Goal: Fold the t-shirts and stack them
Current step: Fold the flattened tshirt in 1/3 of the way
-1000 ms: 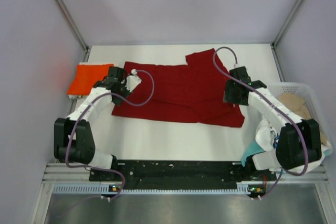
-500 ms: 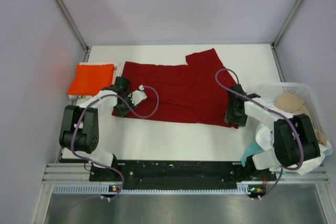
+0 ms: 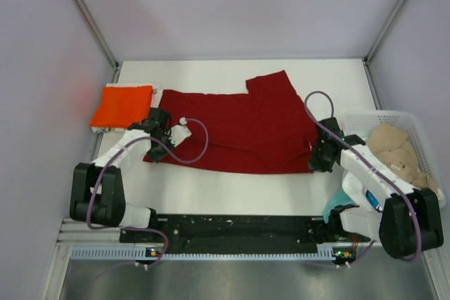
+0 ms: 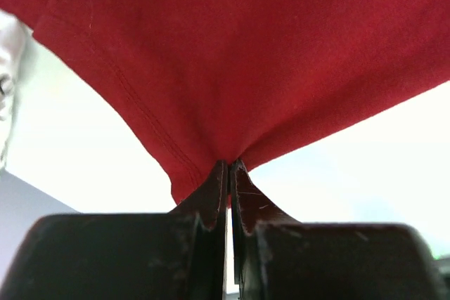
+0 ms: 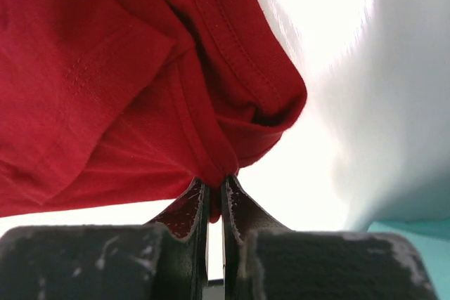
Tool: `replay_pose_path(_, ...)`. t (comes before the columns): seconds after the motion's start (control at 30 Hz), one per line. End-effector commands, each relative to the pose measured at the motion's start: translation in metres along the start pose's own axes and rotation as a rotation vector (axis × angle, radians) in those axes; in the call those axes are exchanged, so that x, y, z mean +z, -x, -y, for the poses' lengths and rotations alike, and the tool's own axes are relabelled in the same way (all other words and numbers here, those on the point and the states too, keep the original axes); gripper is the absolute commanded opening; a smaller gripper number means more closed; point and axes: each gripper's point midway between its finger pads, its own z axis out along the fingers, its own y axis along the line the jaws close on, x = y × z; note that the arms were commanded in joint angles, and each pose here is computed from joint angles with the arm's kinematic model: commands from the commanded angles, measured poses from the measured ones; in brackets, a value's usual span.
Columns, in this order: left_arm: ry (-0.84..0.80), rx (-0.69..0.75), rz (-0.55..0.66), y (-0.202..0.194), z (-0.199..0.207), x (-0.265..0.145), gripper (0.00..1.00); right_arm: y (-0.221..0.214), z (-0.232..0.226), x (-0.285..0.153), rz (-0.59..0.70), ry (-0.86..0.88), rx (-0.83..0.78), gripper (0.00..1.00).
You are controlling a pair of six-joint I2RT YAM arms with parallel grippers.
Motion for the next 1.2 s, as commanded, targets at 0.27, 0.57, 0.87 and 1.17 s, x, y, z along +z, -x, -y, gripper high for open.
replay_pose_path(0.27,-0.435,0.065,-0.177,-0.072,0.110,-0.059,0.24,-0.050,0.015,-0.056,-0.121,0.035,0.097,0.14)
replay_pose_path(0.57,-0.343,-0.002,0.076,0.018,0.059,-0.074,0.35,0.002,-0.008,-0.081,0.028,0.097,-0.027,0.55)
replay_pose_path(0.87,-0.449,0.366,0.518,0.189,0.131,-0.096,0.37,0.040,-0.044,-0.030,-0.015,0.114,-0.164,0.40)
replay_pose_path(1.17,-0.513,0.681,0.629,0.264,0.252,-0.056,0.35,0.034,-0.037,0.005,-0.042,0.070,-0.202,0.37)
